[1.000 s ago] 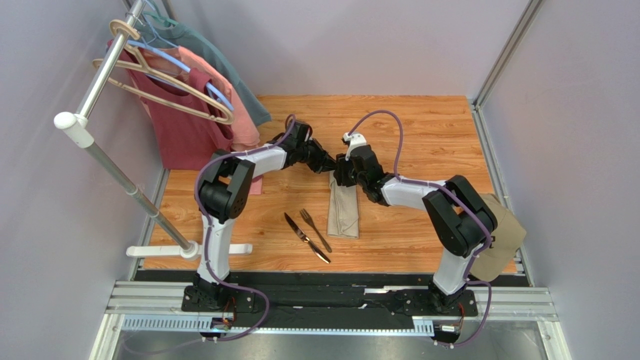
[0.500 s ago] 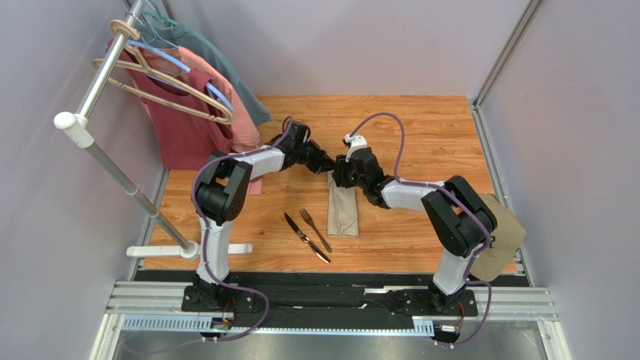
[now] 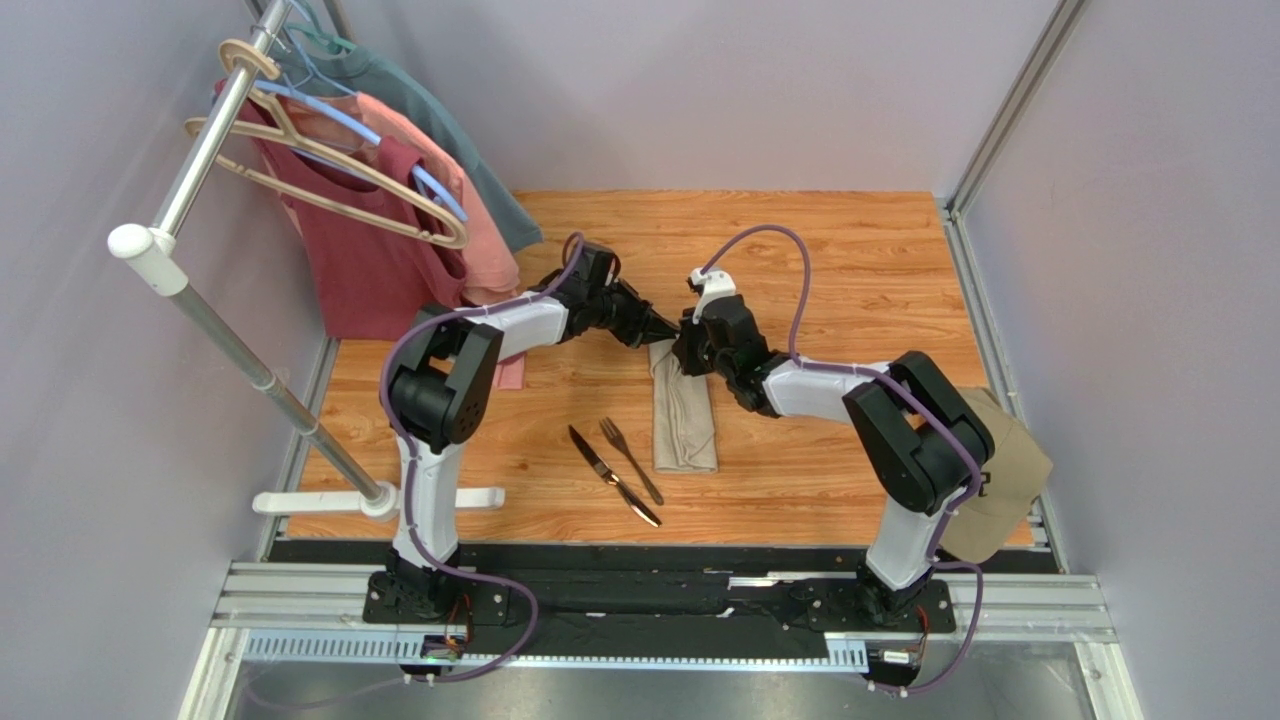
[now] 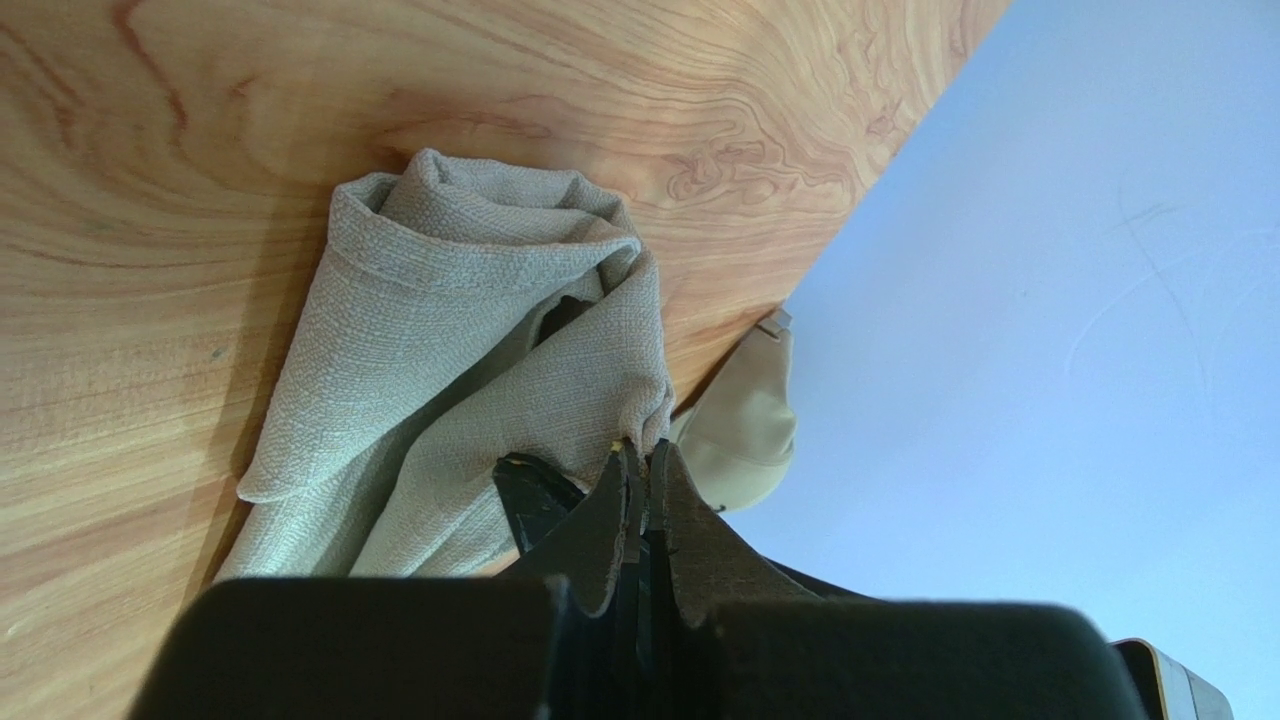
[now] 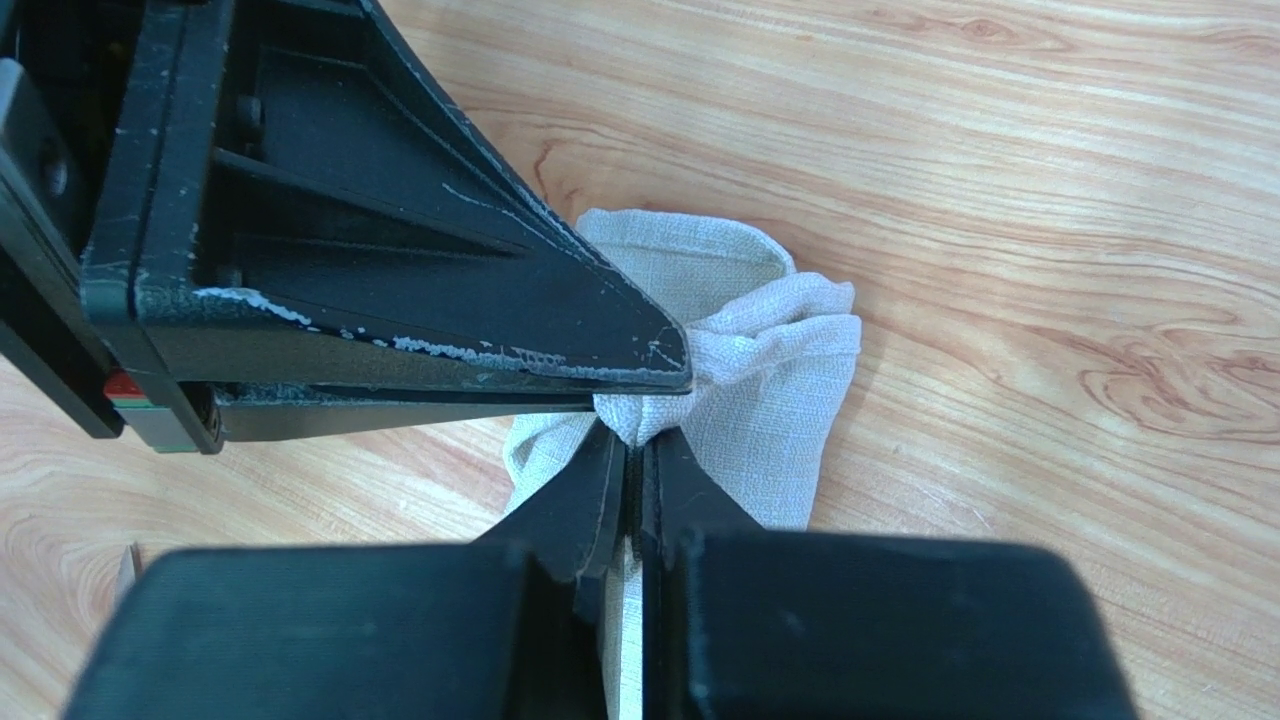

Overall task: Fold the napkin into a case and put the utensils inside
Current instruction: Pick up the top corner of the smaller rectangle folded napkin from the center of the board.

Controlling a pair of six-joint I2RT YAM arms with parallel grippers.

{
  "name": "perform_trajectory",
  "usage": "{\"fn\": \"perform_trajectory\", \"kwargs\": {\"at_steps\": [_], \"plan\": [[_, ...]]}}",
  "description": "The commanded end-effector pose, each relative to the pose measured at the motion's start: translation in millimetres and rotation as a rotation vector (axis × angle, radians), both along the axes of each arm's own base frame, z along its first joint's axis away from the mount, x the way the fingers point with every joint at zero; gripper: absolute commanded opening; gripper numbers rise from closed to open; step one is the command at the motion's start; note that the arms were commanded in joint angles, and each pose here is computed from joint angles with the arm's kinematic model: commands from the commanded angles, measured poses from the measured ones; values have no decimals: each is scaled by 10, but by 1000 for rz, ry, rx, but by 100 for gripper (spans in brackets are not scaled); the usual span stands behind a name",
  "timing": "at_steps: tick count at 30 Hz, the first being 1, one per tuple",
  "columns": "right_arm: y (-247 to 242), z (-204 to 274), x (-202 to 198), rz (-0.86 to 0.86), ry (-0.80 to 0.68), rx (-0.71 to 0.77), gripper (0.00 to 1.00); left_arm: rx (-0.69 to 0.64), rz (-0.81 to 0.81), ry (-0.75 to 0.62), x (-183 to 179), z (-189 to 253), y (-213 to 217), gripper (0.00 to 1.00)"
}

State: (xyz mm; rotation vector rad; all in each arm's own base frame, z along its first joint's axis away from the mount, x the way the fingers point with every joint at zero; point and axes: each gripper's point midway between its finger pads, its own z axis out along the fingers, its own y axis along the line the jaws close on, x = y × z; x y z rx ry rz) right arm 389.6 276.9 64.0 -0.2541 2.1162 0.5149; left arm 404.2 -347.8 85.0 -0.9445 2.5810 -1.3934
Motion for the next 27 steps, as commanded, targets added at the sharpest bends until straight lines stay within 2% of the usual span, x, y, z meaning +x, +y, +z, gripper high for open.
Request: {"fn": "perform_trajectory", "kwargs": {"at_steps": [1,3,5,6,7,10,12,22,26,27], "plan": [[38,124,27,57,-35,-19,0,-19,-36,-80,-5,336,-31,0],[54,152,1,96,-24,-29,0,-9,-75,-151,56,387,-61,0],[41,174,-6,120,-3,-32,0,30,-78,-135,52,312,-30,0],[24,184,10,112,-2,-28,5,23,-76,-128,53,288,-38,0],[30,201,-3,114,0,-16,14,-1,-67,-137,81,317,-57,0],[78,223,-30,117,8,37,26,-49,-49,-133,67,342,-86,0],[88,170,-61,107,27,59,30,-53,-47,-134,62,395,-77,0],[121,101,-126,101,44,103,36,-78,-20,-125,36,440,-69,0],[118,121,-139,98,40,110,34,-82,-18,-125,38,469,-70,0],[101,128,-128,90,36,108,30,-81,-19,-124,29,472,-75,0]]}}
